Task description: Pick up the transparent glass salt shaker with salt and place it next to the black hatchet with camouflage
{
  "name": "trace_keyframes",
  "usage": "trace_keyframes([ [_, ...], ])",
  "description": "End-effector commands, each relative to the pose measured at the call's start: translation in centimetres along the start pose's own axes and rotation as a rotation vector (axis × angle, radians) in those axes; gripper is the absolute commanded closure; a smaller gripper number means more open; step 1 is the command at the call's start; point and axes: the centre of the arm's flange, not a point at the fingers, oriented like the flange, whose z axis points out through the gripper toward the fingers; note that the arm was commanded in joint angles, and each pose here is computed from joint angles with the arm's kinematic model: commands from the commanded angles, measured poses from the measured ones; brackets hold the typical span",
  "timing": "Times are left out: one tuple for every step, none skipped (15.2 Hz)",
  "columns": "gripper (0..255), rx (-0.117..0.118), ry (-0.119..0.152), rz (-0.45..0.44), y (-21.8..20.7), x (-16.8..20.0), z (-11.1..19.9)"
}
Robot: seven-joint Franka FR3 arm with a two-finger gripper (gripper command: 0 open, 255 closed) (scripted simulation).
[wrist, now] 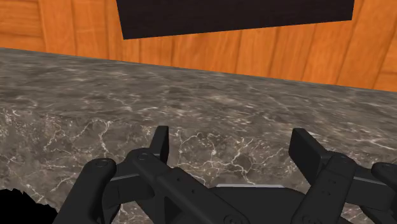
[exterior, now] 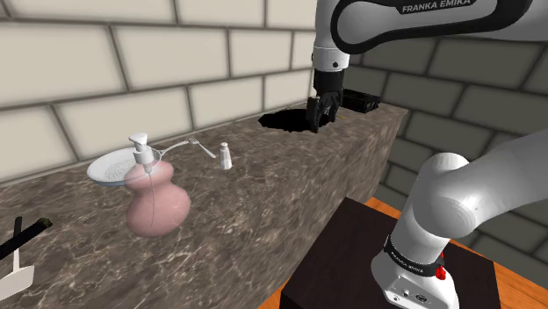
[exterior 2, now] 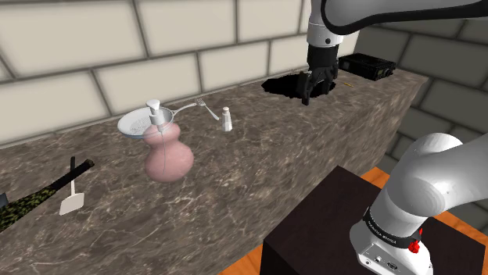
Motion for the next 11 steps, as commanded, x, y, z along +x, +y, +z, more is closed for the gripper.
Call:
trace_keyframes([
  [0,0.000,0.000,0.000,0.0,0.0,0.0],
  [0,0.007,0.009,0.001,-0.2,0.9,0.7],
  [0,0.014,0.018,0.002,-0.4,1.9,1.4],
  [0,0.020,0.026,0.003,-0.7,2.9,2.0],
  [0,0.027,0.035,0.005,-0.9,3.8,2.7],
  [0,0.034,0.044,0.006,-1.1,4.8,3.3],
  [0,0.041,0.053,0.007,-1.4,5.8,4.0],
  [0,0.047,0.062,0.008,-1.6,6.7,4.6],
  [0,0.054,0.070,0.009,-1.9,7.7,5.2],
  [0,0.061,0.079,0.010,-2.1,8.7,5.8],
  [0,0.068,0.088,0.011,-2.4,9.7,6.4],
])
